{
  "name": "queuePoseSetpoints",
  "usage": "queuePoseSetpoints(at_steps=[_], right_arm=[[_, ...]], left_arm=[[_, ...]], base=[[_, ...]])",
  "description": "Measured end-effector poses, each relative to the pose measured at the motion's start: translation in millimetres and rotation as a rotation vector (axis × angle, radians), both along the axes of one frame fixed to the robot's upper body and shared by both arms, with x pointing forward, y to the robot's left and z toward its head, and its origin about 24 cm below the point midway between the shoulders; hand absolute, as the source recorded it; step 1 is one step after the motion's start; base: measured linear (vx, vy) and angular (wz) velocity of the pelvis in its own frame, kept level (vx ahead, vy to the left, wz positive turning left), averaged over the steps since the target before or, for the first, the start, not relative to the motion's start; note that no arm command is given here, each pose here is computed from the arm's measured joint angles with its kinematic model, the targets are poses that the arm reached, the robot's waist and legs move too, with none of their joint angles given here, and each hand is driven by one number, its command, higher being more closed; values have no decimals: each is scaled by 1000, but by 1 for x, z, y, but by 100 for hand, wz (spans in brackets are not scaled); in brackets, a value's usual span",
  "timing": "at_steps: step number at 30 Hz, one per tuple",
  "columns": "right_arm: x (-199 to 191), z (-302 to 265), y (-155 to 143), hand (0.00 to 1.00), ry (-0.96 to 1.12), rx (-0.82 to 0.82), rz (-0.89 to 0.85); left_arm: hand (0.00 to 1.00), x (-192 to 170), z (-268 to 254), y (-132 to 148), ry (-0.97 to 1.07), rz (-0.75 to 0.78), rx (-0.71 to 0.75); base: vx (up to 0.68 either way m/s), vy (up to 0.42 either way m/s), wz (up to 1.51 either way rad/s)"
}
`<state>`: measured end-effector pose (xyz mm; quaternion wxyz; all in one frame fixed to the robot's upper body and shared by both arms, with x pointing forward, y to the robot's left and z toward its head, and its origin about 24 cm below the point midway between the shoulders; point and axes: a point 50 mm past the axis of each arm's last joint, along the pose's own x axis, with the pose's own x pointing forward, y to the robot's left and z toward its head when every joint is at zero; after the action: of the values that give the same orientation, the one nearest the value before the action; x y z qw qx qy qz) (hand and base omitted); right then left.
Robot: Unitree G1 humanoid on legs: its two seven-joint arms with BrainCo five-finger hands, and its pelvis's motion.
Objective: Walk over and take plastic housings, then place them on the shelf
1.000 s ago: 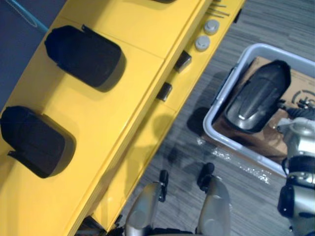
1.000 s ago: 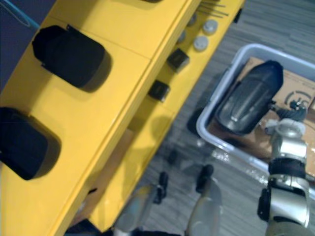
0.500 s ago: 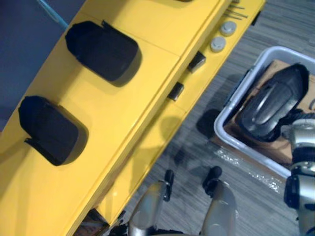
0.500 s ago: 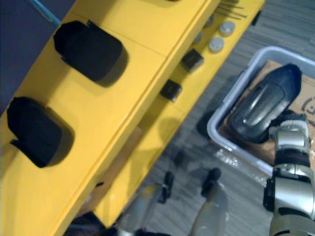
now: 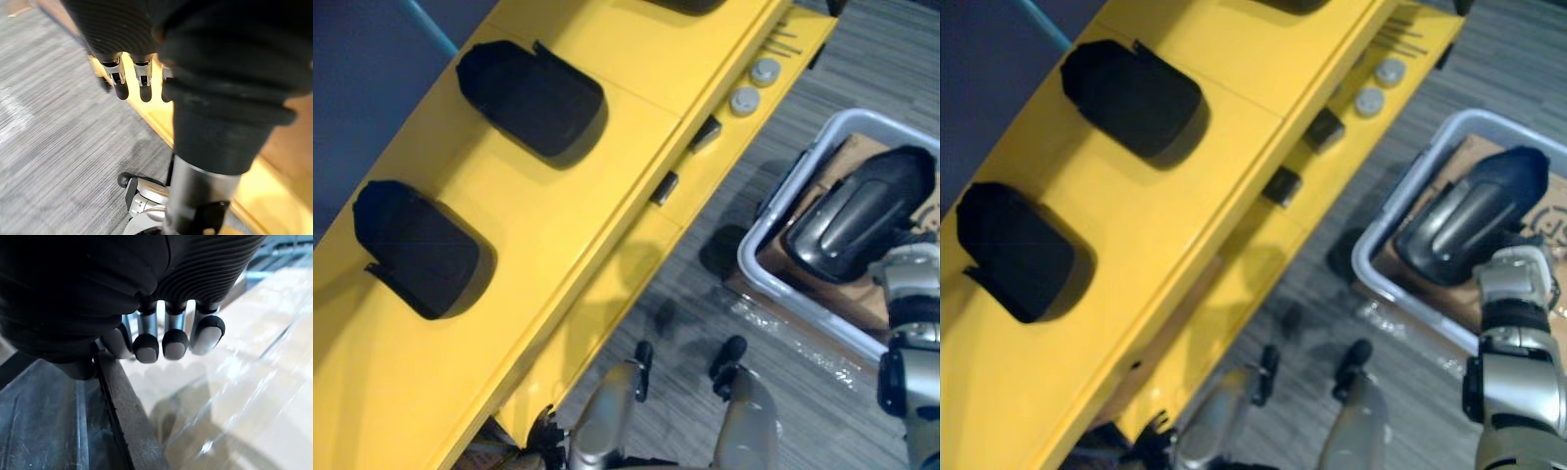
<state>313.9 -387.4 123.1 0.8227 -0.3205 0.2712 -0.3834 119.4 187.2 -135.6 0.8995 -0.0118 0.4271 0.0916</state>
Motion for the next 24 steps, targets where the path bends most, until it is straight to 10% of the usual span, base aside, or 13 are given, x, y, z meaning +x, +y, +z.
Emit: queuePoseSetpoints(at_steps=[24], right_arm=[[-56, -35, 47, 100, -367, -159, 52]], left_arm=[[0, 9, 19, 20, 14, -519, 179]], base=[[-28, 15, -11]])
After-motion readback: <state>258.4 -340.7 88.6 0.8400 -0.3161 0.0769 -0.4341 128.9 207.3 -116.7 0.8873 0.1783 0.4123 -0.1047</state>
